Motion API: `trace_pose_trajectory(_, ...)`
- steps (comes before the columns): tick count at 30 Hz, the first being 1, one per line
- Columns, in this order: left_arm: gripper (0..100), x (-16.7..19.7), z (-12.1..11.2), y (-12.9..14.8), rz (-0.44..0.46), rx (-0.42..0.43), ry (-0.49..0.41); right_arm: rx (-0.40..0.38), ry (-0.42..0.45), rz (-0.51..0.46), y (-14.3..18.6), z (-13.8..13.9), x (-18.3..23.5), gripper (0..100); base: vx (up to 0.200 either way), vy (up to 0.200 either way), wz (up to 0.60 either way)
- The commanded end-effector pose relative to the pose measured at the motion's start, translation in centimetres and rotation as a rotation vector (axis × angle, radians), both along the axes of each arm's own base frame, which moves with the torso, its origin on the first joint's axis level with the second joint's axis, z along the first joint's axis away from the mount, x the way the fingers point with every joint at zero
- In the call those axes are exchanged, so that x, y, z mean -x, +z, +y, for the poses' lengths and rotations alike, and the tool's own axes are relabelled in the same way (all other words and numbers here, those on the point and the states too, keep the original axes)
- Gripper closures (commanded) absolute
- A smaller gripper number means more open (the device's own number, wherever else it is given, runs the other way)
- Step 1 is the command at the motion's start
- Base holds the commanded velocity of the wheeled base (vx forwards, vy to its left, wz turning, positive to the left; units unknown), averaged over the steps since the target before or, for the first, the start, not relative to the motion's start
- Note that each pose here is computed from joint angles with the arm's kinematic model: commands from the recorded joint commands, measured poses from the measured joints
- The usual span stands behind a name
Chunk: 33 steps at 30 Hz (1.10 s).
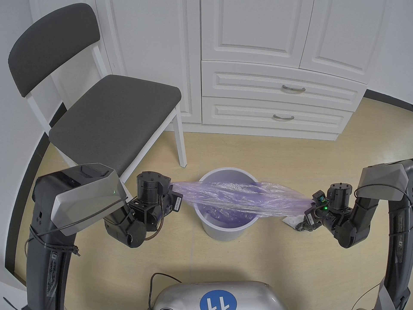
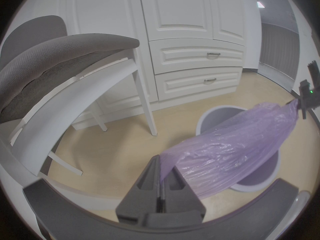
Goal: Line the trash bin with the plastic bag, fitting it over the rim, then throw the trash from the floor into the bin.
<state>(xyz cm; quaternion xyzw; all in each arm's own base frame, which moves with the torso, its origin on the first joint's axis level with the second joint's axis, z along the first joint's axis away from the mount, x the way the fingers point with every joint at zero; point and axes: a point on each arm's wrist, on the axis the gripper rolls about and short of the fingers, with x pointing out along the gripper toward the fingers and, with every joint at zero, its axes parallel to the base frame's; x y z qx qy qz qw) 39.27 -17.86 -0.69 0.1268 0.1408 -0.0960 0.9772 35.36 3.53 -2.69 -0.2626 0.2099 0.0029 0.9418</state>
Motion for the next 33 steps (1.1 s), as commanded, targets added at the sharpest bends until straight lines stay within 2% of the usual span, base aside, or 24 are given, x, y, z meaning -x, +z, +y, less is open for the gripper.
trace_pose_trajectory(1,100,1.2,0.9,1.1,0.015,-0.02,-0.034,0.025,0.016,0.015,0.8,-0.8,1.1,100,0.0,0.0,0.0)
trace_pose_trajectory(9,100,1.6,1.4,0.9,0.034,-0.029,-0.057,0.046,0.041,0.04,1.1,-1.0,2.1,100,0.0,0.0,0.0)
trace_pose_trajectory(13,100,2.5,1.3,0.2,0.073,-0.03,-0.119,0.083,0.066,0.081,0.2,-0.8,2.6,100,0.0,0.0,0.0)
trace_pose_trajectory(19,100,2.9,1.8,-0.2,0.084,-0.071,-0.148,0.101,0.081,0.098,0.3,-1.2,3.1,100,0.0,0.0,0.0)
trace_pose_trajectory(27,100,2.5,4.9,3.5,0.028,-0.033,-0.139,0.1,0.096,0.038,3.1,-2.0,3.9,100,0.0,0.0,0.0)
trace_pose_trajectory(33,100,2.2,6.3,4.5,0.01,-0.01,-0.146,0.111,0.098,0.026,4.1,-2.1,4.7,100,0.0,0.0,0.0)
